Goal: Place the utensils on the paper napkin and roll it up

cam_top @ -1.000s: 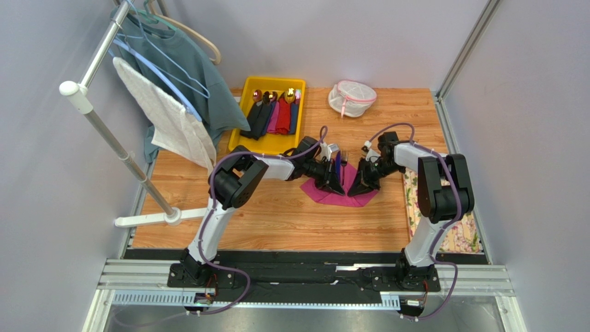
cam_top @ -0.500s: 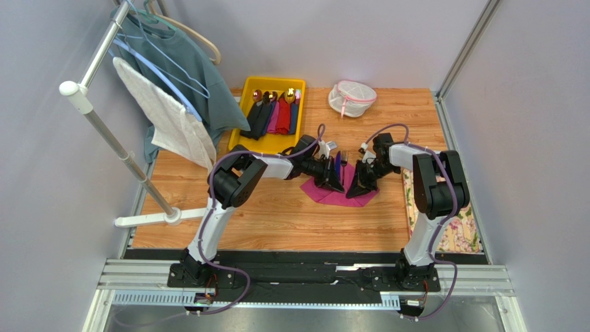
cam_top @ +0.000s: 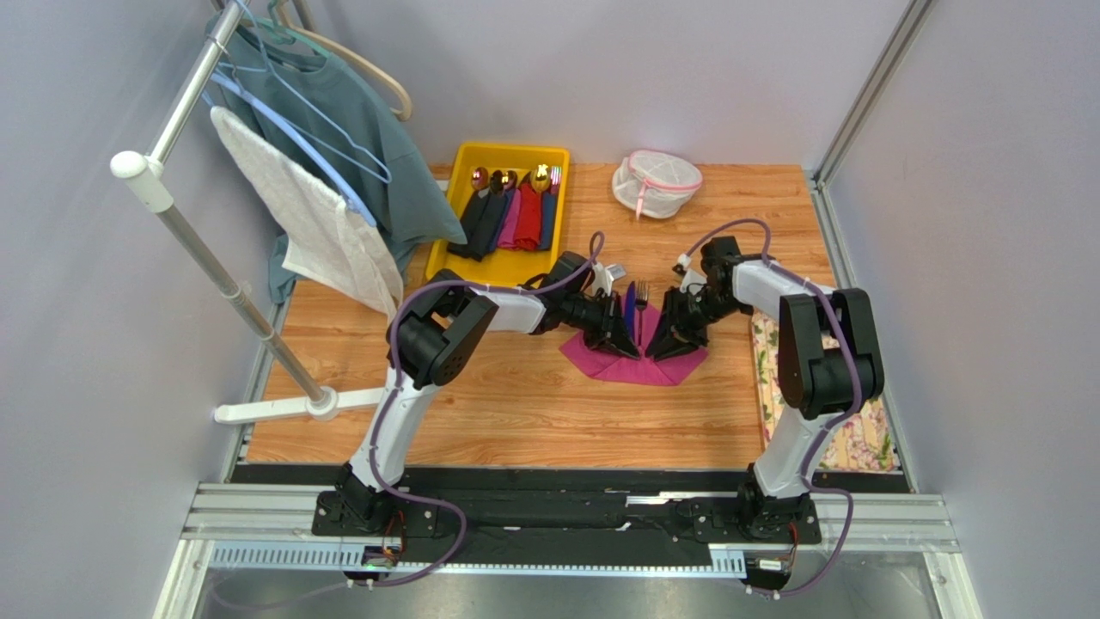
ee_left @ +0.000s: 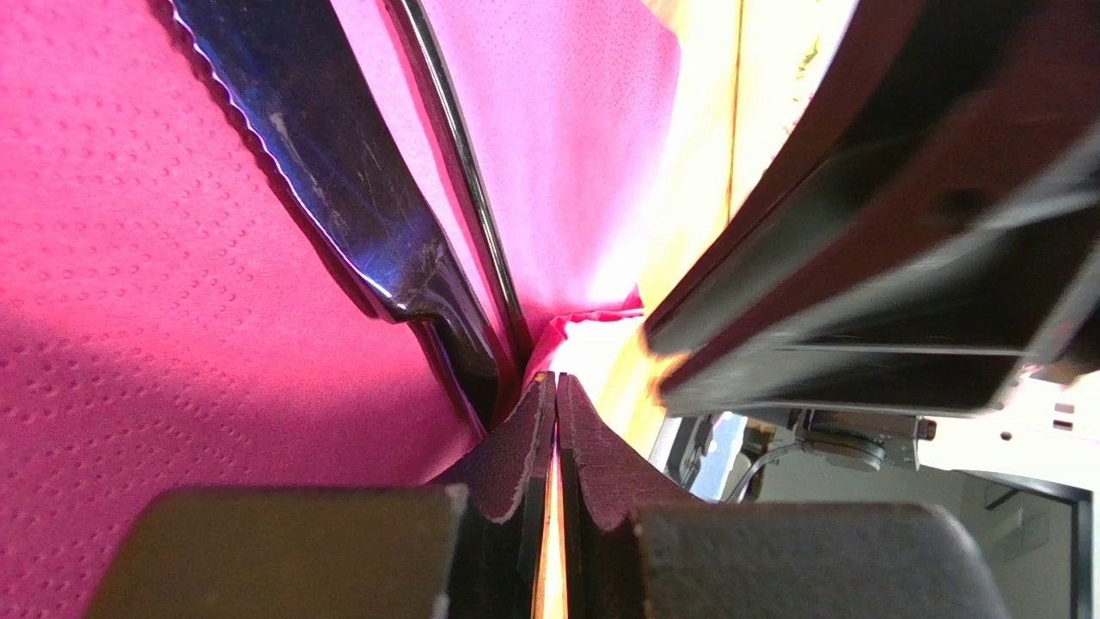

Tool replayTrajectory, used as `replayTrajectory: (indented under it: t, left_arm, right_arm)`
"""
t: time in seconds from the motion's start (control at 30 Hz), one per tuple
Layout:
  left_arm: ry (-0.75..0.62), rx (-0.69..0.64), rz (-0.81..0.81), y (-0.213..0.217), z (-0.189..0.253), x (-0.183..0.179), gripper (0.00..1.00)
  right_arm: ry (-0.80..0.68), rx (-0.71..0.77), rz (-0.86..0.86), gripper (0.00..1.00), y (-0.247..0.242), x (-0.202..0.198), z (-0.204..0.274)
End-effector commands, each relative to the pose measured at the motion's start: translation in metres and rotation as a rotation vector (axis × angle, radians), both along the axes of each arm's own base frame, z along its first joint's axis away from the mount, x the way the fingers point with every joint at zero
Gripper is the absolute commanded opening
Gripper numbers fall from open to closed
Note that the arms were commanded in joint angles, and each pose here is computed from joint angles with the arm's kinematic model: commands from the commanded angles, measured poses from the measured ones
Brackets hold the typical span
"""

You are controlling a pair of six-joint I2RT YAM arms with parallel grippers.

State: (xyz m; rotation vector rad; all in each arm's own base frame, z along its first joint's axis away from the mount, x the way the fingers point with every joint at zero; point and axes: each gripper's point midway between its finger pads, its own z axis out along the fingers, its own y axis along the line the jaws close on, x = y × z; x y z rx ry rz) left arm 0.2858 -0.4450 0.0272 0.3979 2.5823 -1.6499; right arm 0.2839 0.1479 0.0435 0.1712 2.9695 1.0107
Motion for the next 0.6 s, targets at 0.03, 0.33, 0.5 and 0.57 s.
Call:
replayTrajectory:
  t: [0.03,0.33,0.5,0.57]
  left_arm:
    - [-0.003,0.006,0.001,0.001,-0.005,0.004,0.09]
    - [0.006,0.010,-0.003,0.001,-0.007,0.003,0.09]
    - [0.005,0.006,-0.005,0.000,-0.006,0.003,0.09]
    - [0.007,0.007,-0.005,0.001,-0.007,0.003,0.09]
  right_arm:
    - [-0.060,-0.071,-0.038,0.46,-0.026,0.011,0.024]
    - [-0.097,-0.261,-0.115,0.68,-0.081,0.021,0.018]
    - [-0.083,-0.342,-0.131,0.69,-0.096,0.026,0.007]
    - [-0.076,-0.359,-0.136,0.74,-0.100,0.027,0.001]
